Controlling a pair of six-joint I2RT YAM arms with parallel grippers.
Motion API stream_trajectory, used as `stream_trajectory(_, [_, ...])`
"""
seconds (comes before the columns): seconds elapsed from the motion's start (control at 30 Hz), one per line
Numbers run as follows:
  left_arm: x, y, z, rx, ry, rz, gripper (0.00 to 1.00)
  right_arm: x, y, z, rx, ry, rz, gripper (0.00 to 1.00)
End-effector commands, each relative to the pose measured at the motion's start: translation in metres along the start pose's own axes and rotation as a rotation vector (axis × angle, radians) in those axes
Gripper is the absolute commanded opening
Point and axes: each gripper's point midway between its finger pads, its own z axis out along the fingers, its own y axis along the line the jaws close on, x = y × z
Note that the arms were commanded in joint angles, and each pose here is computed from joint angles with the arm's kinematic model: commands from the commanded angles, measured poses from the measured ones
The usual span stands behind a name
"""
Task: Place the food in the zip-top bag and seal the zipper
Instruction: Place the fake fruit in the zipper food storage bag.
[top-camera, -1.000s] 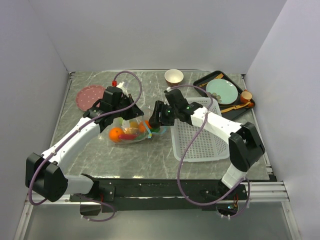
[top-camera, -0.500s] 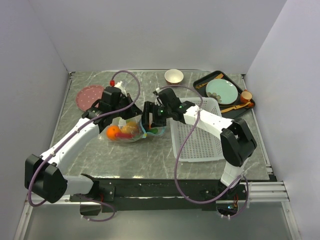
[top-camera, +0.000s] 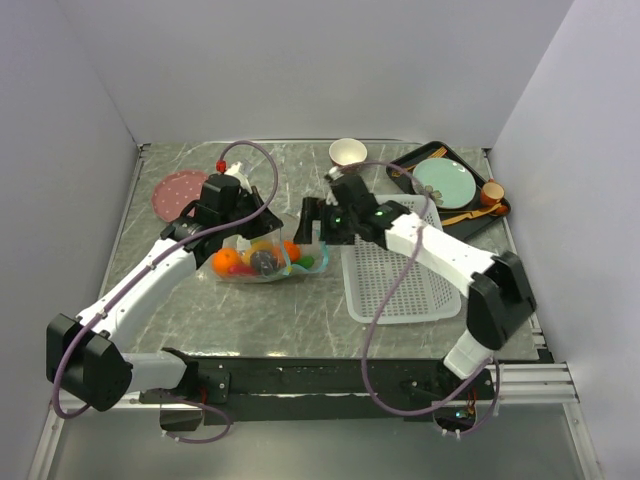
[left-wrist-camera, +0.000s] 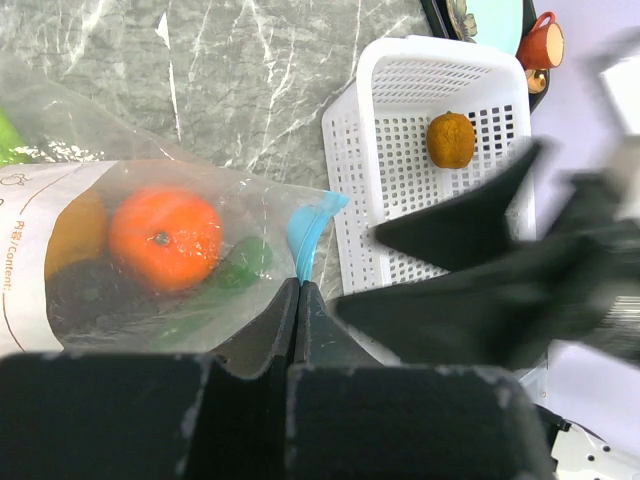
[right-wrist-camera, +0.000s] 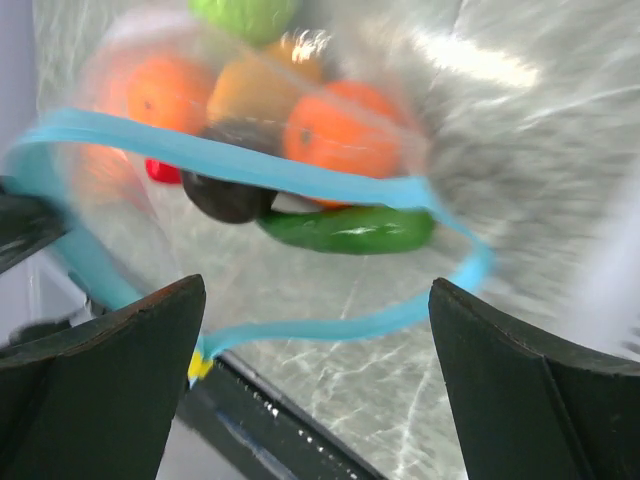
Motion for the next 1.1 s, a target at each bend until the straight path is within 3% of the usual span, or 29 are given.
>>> stream_trajectory(0.0, [-0.011, -0.008, -0.002, 0.026, -0.041, 0.01, 0.01, -0.046, -0.035, -0.051, 0.156, -0.232, 0.042, 1.0])
stream_trajectory(0.1, [-0.01, -0.009, -0.001, 0.029, -0.033, 0.011, 0.01, -0.057, -0.056, -0.077, 0.236, -0.316, 0.079, 1.0])
stream_trajectory(0.23, [-0.008, -0.008, -0.002, 0.025, -0.026, 0.015, 0.01, -0.06, -0.124, -0.103, 0.535, -0.382, 0.109, 1.0])
stream_trajectory(0.5, [-0.005, -0.007, -0.001, 0.029, -0.021, 0.005, 0.01, -0.041, -0.225, -0.121, 0.891, -0.289, 0.197, 1.0])
stream_trajectory(1.07, [-0.006, -0.006, -0.001, 0.015, -0.019, 0.004, 0.01, -0.051, -0.269, -0.1, 0.932, -0.268, 0.237, 0.96])
